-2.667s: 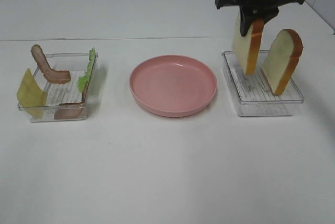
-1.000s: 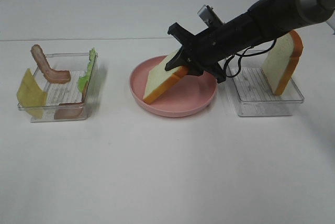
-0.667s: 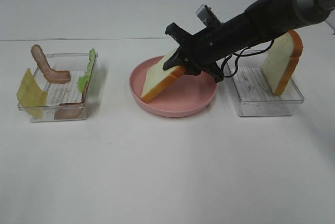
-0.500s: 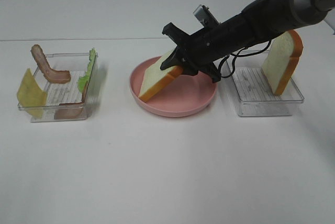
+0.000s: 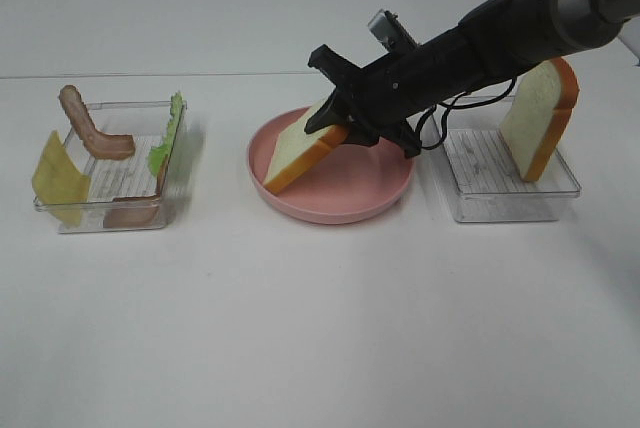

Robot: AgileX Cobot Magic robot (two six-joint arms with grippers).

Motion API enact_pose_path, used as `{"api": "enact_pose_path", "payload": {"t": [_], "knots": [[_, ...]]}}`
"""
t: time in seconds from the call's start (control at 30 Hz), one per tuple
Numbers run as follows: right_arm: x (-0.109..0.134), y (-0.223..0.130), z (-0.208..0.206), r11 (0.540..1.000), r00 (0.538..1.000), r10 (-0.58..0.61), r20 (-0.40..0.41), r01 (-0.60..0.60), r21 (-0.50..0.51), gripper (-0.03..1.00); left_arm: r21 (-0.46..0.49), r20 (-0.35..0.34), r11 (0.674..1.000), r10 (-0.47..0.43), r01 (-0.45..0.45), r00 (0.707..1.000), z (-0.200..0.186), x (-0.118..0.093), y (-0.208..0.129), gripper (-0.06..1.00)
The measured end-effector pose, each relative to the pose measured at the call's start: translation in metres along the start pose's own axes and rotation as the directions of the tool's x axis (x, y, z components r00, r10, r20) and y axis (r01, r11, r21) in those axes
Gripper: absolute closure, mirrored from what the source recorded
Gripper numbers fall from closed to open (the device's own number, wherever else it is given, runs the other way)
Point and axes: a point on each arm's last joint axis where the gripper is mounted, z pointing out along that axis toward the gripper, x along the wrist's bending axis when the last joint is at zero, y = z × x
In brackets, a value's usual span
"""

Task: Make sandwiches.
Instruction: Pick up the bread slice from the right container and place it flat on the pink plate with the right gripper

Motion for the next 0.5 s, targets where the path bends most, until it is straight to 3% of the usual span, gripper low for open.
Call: {"api": "enact_pose_path", "payload": {"t": [0.03, 0.07, 0.1, 0.13, 0.17, 0.2, 0.27, 0.5], "knots": [[0.0000, 0.0000, 0.0000, 1.000, 1.000, 0.000, 0.000, 0.000, 0.000, 0.63, 0.000, 0.000, 1.000, 0.000, 0.000, 1.000, 0.0000, 0.0000, 0.0000, -0.05], [0.0000, 0.0000, 0.0000, 1.000, 1.000, 0.000, 0.000, 0.000, 0.000, 0.49, 0.000, 0.000, 1.000, 0.000, 0.000, 1.000, 0.0000, 0.0000, 0.0000, -0.05], [0.0000, 0.0000, 0.0000, 1.000, 1.000, 0.000, 0.000, 0.000, 0.000, 0.49, 0.000, 0.000, 1.000, 0.000, 0.000, 1.000, 0.0000, 0.0000, 0.0000, -0.05], [-0.0001, 0.0000, 0.0000, 1.000, 1.000, -0.002, 0.001, 0.002, 0.000, 0.33, 0.000, 0.000, 1.000, 0.000, 0.000, 1.000, 0.0000, 0.0000, 0.0000, -0.05], [0.0000, -0.0001, 0.0000, 1.000, 1.000, -0.002, 0.001, 0.002, 0.001, 0.26, 0.000, 0.000, 1.000, 0.000, 0.000, 1.000, 0.0000, 0.0000, 0.0000, -0.05], [0.0000, -0.0001, 0.0000, 1.000, 1.000, -0.002, 0.001, 0.002, 0.001, 0.26, 0.000, 0.000, 1.000, 0.000, 0.000, 1.000, 0.0000, 0.0000, 0.0000, -0.05], [-0.0006, -0.0012, 0.0000, 1.000, 1.000, -0.018, 0.006, 0.018, 0.013, 0.16, 0.000, 0.000, 1.000, 0.000, 0.000, 1.000, 0.0000, 0.0000, 0.0000, -0.05], [0.0003, -0.0028, -0.0036, 0.996, 0.996, -0.080, 0.025, 0.079, 0.037, 0.13, 0.000, 0.000, 1.000, 0.000, 0.000, 1.000, 0.0000, 0.0000, 0.0000, -0.05]]}}
